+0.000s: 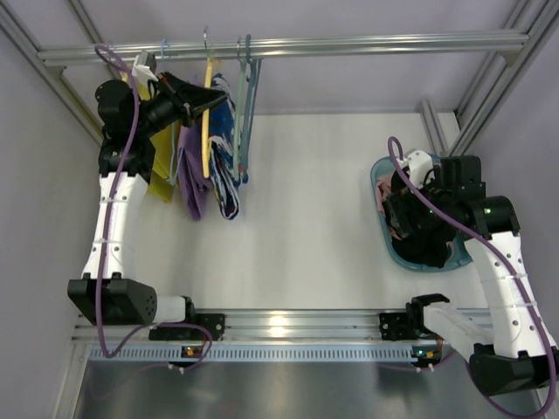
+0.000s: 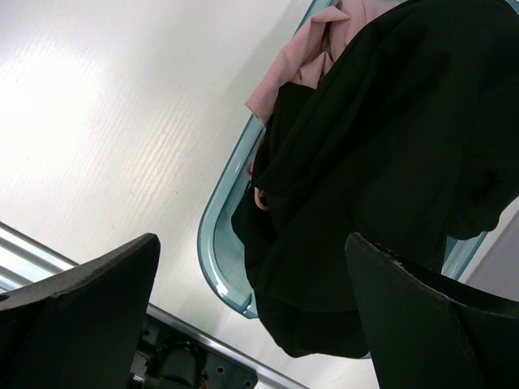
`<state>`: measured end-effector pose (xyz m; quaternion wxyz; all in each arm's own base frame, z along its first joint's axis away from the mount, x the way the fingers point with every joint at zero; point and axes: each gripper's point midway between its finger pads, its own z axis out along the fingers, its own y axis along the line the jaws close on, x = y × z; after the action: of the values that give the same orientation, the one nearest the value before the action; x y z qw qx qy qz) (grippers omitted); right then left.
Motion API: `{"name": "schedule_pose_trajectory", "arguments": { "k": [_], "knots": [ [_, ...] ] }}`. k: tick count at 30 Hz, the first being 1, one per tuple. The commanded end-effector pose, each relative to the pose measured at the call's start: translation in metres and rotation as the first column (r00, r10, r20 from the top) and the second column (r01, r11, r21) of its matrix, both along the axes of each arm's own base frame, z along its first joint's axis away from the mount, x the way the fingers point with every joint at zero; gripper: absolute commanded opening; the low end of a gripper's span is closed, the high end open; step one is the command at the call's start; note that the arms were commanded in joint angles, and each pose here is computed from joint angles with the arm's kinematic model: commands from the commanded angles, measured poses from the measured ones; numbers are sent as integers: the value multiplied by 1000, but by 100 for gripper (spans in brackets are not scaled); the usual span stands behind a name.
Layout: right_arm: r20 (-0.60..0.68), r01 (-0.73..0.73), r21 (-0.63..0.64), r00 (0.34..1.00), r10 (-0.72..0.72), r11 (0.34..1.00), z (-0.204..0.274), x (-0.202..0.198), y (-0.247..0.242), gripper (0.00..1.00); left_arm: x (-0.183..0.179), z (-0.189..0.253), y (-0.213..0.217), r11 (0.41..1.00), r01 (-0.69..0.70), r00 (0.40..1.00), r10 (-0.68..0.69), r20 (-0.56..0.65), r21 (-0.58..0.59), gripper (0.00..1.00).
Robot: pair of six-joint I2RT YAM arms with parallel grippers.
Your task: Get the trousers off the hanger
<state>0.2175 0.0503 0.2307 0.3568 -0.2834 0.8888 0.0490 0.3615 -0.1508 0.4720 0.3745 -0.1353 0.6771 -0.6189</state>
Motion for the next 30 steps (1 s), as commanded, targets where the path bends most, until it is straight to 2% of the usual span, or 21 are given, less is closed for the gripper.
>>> {"name": "schedule_pose_trajectory", "arguments": {
  "k": [1,5,11,12,13,15,18,19,20,29,30],
  "knots": [
    [52,-9,-6,999,9,1000,13,6,-1,99,-86,137,6,998,-58,788,65,612,-32,0],
    [48,-10,-7,999,11,1000,12,5,0,99,-107,145,9,995,-82,746,101,658,-60,0],
    [58,-14,-13,998,14,1000,15,7,-1,99,-123,133,8,995,-74,759,96,644,-61,0],
    [58,-16,-14,998,17,1000,15,7,-1,99,-135,134,9,995,-78,750,100,654,-63,0],
    [57,-16,-15,998,17,1000,14,8,-1,99,-132,122,7,996,-72,771,91,630,-56,0],
    [58,-16,-12,998,17,1000,15,9,0,99,-144,117,6,997,-66,776,83,625,-51,0],
    [59,-11,-4,998,11,1000,15,11,1,99,-143,85,4,998,-51,845,68,531,-46,0],
    [63,-9,-2,998,9,1000,15,11,1,99,-160,83,3,998,-48,835,62,547,-40,0],
    [66,-8,4,998,7,1000,16,12,2,99,-158,66,2,999,-45,849,51,526,-23,0],
    [208,-48,33,977,40,998,38,15,8,100,-220,26,-7,996,1,834,-51,549,91,0],
    [220,-49,34,975,40,998,40,17,8,99,-228,18,-8,995,3,849,-55,526,99,0]
  ]
}}
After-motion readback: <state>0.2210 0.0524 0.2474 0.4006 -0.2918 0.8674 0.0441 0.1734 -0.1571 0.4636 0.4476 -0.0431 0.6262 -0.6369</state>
